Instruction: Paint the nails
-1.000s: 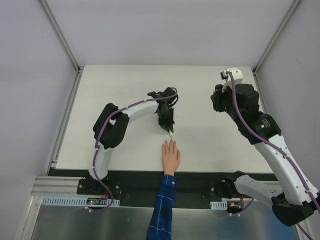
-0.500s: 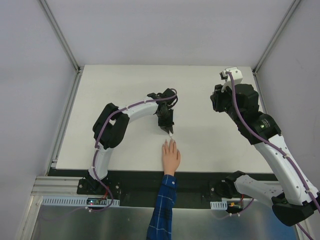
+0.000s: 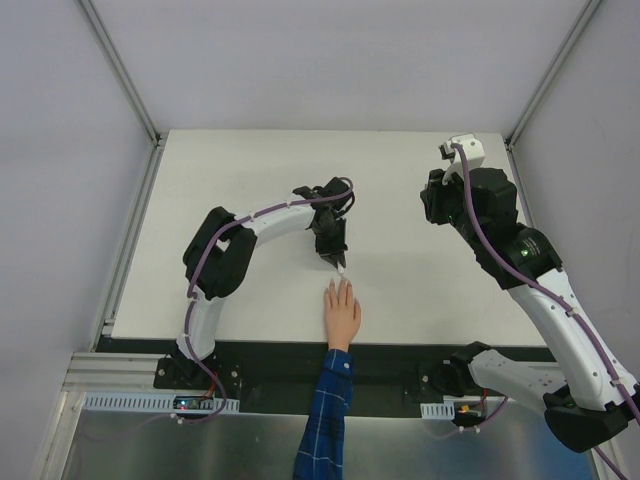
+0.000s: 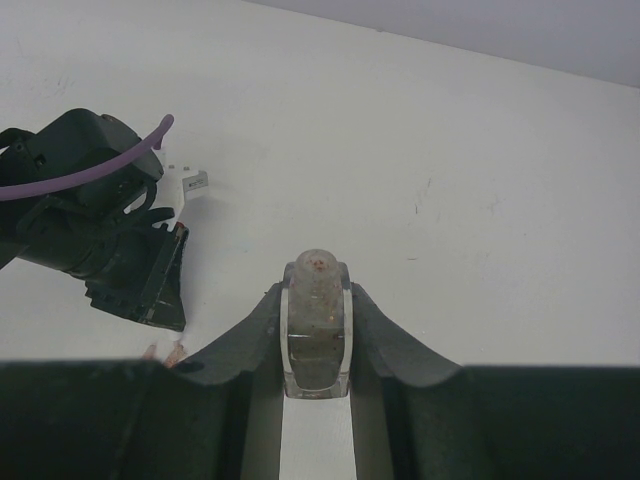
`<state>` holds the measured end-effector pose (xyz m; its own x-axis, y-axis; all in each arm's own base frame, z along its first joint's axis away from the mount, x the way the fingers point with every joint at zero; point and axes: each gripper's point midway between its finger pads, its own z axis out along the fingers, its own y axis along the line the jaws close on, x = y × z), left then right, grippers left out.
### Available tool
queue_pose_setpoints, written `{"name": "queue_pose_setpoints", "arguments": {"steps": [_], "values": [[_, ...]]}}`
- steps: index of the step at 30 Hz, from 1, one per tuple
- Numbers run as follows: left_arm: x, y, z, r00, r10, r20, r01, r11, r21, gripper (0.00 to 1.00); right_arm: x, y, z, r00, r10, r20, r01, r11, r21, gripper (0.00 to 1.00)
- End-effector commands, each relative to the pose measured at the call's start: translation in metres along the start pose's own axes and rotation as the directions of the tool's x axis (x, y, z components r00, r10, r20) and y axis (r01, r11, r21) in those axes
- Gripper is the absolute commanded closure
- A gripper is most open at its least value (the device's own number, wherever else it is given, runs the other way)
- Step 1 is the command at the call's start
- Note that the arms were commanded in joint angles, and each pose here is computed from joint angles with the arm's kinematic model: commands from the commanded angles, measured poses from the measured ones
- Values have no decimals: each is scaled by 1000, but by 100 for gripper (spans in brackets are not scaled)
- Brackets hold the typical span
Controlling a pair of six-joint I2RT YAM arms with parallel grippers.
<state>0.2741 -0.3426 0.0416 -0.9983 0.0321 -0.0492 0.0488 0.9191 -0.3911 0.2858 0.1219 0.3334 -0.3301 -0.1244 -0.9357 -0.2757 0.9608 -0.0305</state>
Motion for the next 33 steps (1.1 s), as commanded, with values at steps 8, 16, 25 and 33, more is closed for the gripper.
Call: {"name": "queue_pose_setpoints", "arguments": {"steps": [8, 16, 25, 33], "values": [[9, -3, -19, 1000, 3, 19, -3, 1000, -8, 100, -15, 2, -7, 997, 35, 63, -34, 999, -13, 100], [9, -2, -21, 1000, 5, 25, -5, 1000, -10, 100, -15, 4, -7, 997, 39, 61, -38, 999, -19, 100], [6, -4, -24, 999, 15, 41, -15, 1000, -6, 100, -15, 4, -7, 997, 40, 61, -39, 999, -21, 100], [-23, -27, -63, 981, 85, 175, -90, 996, 18, 100, -18, 0, -10, 997, 45, 68, -45, 999, -3, 100]]}}
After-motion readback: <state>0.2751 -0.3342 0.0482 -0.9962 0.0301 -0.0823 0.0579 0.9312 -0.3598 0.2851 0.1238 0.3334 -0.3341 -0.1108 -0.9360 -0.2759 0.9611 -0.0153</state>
